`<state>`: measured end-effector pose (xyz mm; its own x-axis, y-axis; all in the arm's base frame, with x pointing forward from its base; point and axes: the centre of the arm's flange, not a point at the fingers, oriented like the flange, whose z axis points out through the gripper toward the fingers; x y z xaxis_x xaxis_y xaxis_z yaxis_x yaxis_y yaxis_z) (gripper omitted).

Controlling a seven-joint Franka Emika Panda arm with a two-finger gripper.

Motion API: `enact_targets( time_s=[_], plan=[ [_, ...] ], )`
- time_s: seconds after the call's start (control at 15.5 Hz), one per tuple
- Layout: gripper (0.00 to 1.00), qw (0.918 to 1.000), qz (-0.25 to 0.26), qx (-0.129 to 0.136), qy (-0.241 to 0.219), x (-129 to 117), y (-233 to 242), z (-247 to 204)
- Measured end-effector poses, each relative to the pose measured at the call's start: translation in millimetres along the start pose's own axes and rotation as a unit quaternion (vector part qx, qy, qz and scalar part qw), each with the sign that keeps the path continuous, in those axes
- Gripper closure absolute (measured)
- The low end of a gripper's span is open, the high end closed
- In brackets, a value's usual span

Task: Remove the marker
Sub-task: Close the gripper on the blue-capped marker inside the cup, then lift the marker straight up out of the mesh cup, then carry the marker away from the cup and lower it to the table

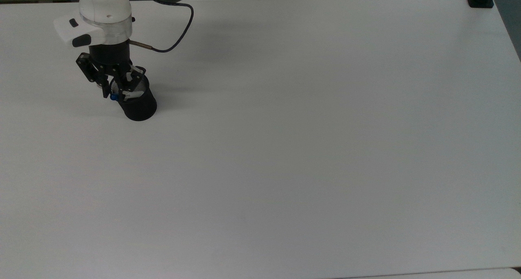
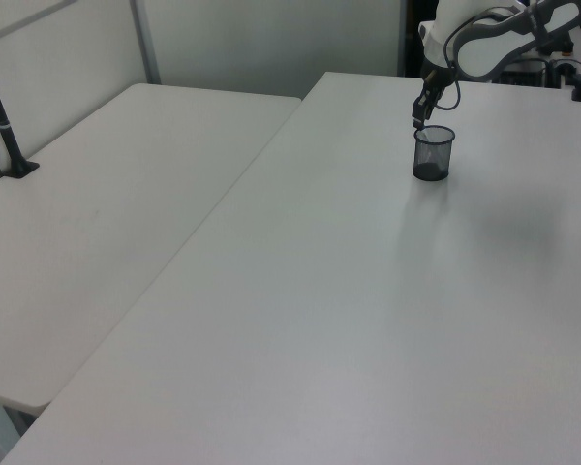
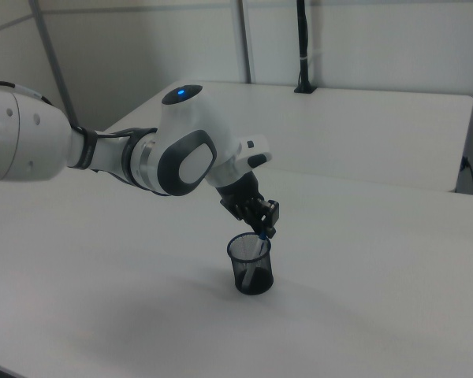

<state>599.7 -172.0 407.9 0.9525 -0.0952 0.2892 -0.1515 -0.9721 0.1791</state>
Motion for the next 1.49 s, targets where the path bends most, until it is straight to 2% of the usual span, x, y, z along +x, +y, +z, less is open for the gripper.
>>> enact_targets(
  time_s=[0.06, 0.13, 0.52, 0.78, 1.23, 1.36, 1.49],
  plan=[
    [0.76, 1.0, 0.001, 0.0, 0.001, 0, 0, 0],
    [0.81, 1.0, 0.004, 0.0, 0.002, 0, 0, -1],
    [0.81, 0.9999, 0.009, 0.0, 0.004, 1, 3, -8],
    [0.81, 0.9998, 0.019, 0.006, 0.005, 4, 9, -47],
    [0.81, 0.9937, 0.074, 0.07, 0.046, 15, 29, -201],
    [0.81, 0.9939, 0.057, 0.088, 0.035, 15, 8, -224],
    [0.81, 0.9948, 0.019, 0.1, 0.003, 14, -38, -222]
  ],
)
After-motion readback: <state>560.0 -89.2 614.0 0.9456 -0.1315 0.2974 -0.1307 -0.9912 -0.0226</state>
